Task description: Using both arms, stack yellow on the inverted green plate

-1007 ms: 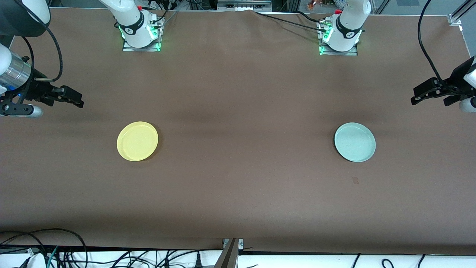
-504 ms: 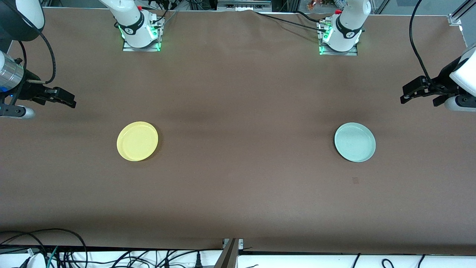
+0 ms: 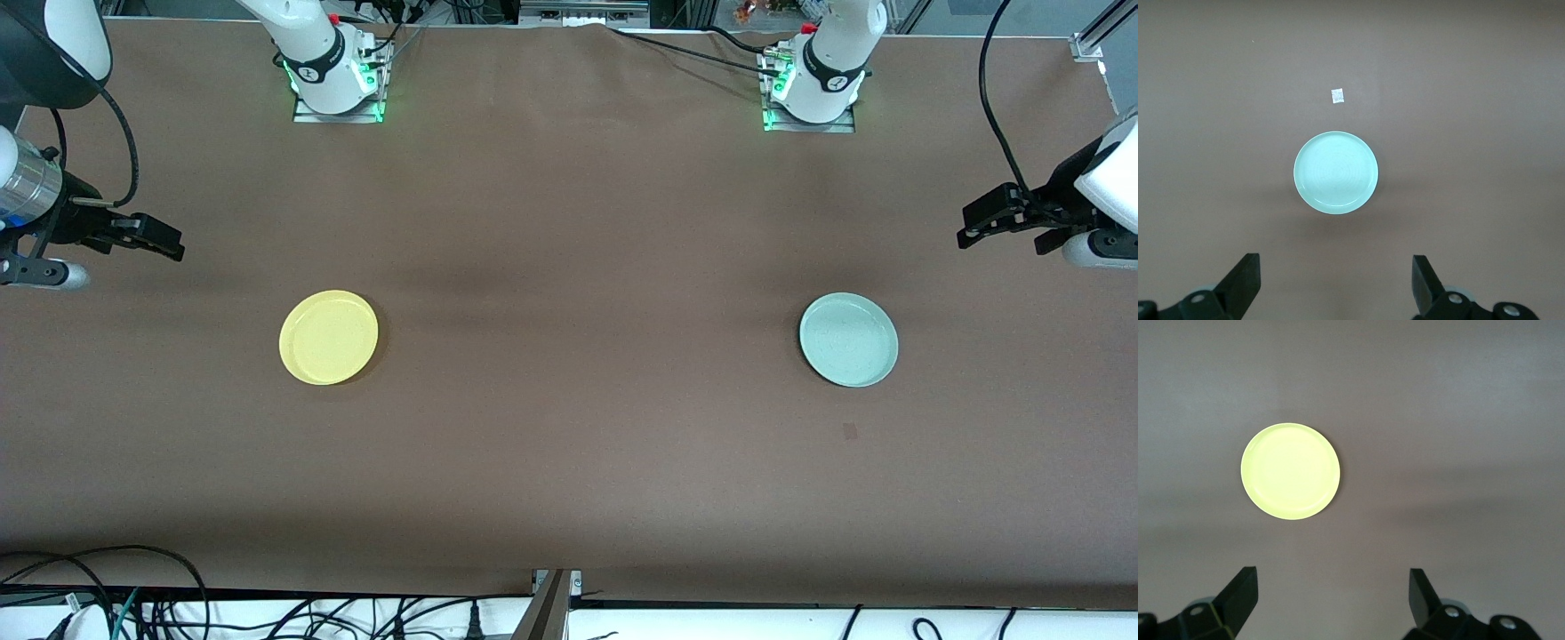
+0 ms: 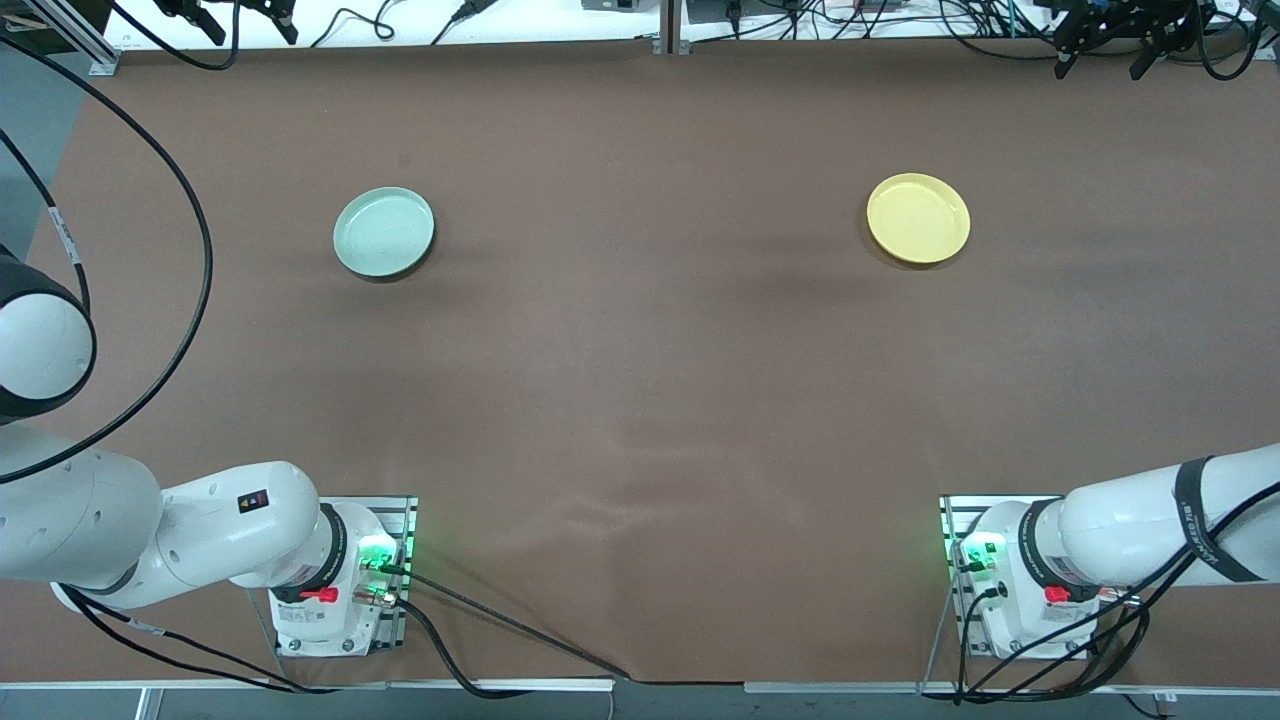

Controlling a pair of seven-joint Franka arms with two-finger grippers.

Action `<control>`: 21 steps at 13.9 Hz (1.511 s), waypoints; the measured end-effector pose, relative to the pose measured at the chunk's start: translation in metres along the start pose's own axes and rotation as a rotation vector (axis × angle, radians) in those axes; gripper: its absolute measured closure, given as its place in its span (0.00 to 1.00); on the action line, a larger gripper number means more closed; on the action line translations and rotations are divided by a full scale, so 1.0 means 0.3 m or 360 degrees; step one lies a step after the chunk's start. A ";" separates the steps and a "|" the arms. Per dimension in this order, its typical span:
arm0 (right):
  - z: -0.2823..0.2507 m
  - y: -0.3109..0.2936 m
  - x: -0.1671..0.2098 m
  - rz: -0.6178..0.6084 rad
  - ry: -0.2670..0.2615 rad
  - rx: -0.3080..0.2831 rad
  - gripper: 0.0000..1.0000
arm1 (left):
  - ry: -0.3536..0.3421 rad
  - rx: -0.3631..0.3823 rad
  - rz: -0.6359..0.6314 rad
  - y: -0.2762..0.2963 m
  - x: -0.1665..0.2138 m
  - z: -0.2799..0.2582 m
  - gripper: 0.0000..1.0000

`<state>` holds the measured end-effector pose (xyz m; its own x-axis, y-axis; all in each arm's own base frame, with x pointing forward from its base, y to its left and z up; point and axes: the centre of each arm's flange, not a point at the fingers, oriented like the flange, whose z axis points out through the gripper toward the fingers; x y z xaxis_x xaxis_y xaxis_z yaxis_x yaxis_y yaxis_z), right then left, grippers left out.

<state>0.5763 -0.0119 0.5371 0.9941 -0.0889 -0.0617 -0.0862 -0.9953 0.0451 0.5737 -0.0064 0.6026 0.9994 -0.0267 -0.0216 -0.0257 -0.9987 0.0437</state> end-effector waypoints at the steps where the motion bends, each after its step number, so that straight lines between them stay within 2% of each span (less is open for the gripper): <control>1: 0.000 0.001 0.000 0.0001 0.0000 0.0000 0.00 | -0.0005 0.0000 0.0000 0.000 0.000 0.003 0.00; 8: -0.001 0.004 0.001 0.0003 0.0002 0.0000 0.00 | -0.0043 0.0061 0.0000 -0.015 -0.008 0.013 0.00; 21: -0.001 0.008 0.001 0.0007 0.0002 0.0000 0.00 | -0.0093 0.0061 -0.0003 -0.022 -0.008 0.055 0.00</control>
<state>0.5764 -0.0144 0.5375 0.9938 -0.0933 -0.0600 -0.0906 -0.9949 0.0453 0.5712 -0.0005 0.5859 0.9965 -0.0261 -0.0800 -0.0258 -0.9997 0.0054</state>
